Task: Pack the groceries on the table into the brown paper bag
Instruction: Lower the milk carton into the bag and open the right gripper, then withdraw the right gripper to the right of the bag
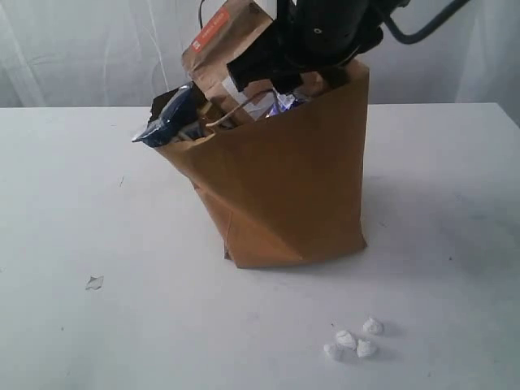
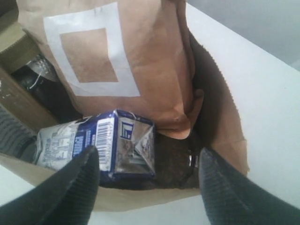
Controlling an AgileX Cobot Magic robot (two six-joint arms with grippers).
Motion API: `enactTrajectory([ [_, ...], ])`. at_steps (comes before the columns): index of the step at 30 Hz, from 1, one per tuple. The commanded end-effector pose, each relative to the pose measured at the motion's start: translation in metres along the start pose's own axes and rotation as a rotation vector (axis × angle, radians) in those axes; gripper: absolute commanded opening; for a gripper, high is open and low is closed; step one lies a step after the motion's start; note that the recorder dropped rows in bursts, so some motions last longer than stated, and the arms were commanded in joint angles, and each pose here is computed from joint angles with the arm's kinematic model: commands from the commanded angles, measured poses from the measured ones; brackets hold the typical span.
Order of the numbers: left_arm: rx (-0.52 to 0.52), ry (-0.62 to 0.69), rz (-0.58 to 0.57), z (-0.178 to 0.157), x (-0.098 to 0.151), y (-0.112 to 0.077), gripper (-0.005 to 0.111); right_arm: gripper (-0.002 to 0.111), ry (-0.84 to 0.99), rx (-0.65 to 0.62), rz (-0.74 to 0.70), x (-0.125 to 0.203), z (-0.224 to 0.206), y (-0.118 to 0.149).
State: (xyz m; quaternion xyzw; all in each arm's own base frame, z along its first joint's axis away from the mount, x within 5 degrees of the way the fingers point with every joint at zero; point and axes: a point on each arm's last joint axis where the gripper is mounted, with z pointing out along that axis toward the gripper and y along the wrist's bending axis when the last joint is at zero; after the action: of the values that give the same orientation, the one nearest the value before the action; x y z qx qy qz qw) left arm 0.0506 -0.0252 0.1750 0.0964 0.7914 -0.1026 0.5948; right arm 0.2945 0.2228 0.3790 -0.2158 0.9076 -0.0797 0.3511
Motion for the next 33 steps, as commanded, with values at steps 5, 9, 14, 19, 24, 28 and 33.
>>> enactTrajectory([
  [5,0.007,-0.001,-0.016,0.0,0.001,-0.001,0.0,0.058,-0.097,-0.024,0.007,-0.009,0.0,0.001],
  [9,0.007,-0.001,-0.016,0.0,0.001,-0.001,0.0,0.058,-0.123,-0.034,0.009,-0.011,-0.003,0.001],
  [14,0.007,-0.001,-0.016,0.0,0.001,-0.001,0.0,0.043,-0.184,-0.057,0.031,-0.013,-0.022,-0.006],
  [19,0.007,-0.001,-0.016,0.0,0.001,-0.001,0.0,0.01,-0.173,-0.044,0.042,-0.007,-0.044,-0.02],
  [24,0.007,-0.001,-0.016,0.0,0.001,-0.001,0.0,0.0,-0.055,0.025,-0.086,0.007,-0.054,-0.033],
  [28,0.007,-0.001,-0.016,0.0,0.001,-0.001,0.0,0.0,-0.051,0.06,-0.182,0.013,-0.056,-0.041],
  [33,0.005,0.001,-0.01,0.0,0.001,0.0,0.0,0.0,-0.008,0.128,-0.114,0.034,-0.058,-0.081],
])
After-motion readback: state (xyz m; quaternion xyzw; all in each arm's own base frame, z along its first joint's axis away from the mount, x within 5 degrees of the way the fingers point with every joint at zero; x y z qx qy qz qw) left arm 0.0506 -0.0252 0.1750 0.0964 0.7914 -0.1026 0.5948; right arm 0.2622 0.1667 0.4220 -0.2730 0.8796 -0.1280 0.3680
